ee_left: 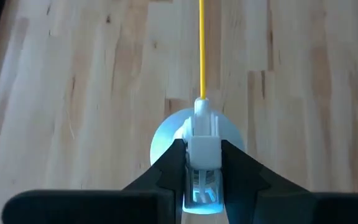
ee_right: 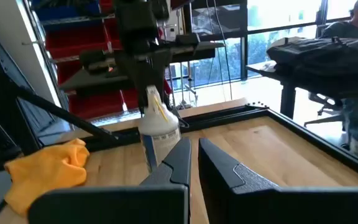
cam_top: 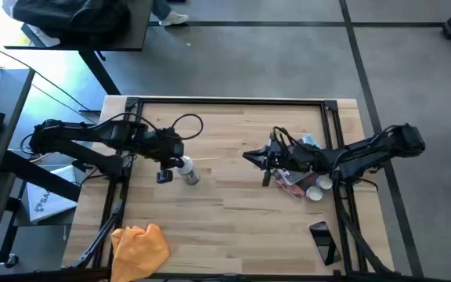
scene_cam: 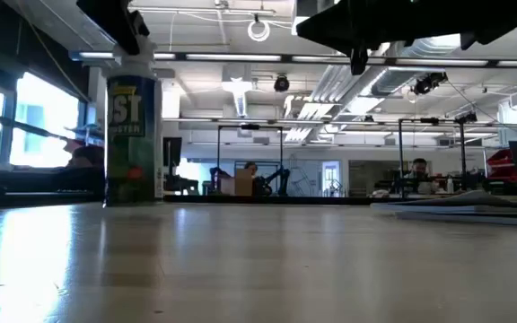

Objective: Apply microfiber cloth
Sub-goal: Move the spray bottle to the middle left of the table

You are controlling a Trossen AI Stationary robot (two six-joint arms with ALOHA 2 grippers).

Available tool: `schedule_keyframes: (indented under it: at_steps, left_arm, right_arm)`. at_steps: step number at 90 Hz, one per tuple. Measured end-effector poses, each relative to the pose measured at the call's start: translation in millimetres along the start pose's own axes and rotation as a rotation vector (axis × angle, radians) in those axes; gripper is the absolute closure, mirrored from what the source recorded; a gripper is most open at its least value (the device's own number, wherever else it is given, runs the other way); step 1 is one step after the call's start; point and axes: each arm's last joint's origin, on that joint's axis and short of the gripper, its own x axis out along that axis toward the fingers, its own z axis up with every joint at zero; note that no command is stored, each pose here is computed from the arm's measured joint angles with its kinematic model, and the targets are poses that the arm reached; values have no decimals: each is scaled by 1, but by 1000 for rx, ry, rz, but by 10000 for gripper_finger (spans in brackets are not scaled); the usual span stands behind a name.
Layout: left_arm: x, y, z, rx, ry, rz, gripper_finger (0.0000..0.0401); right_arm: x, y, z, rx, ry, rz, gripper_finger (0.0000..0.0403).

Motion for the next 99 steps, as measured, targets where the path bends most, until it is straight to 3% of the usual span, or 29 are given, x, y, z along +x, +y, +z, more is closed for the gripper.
schedule_keyframes:
  at_steps: [70,99]
  left_arm:
    - [5,1,-10,50,73,15,348]
    - [-5,1,-3,79,55,21,348]
  right_arm:
    - [1,0,4,13,-56,-1,403]
    - [1,1,5,18,-66,0,403]
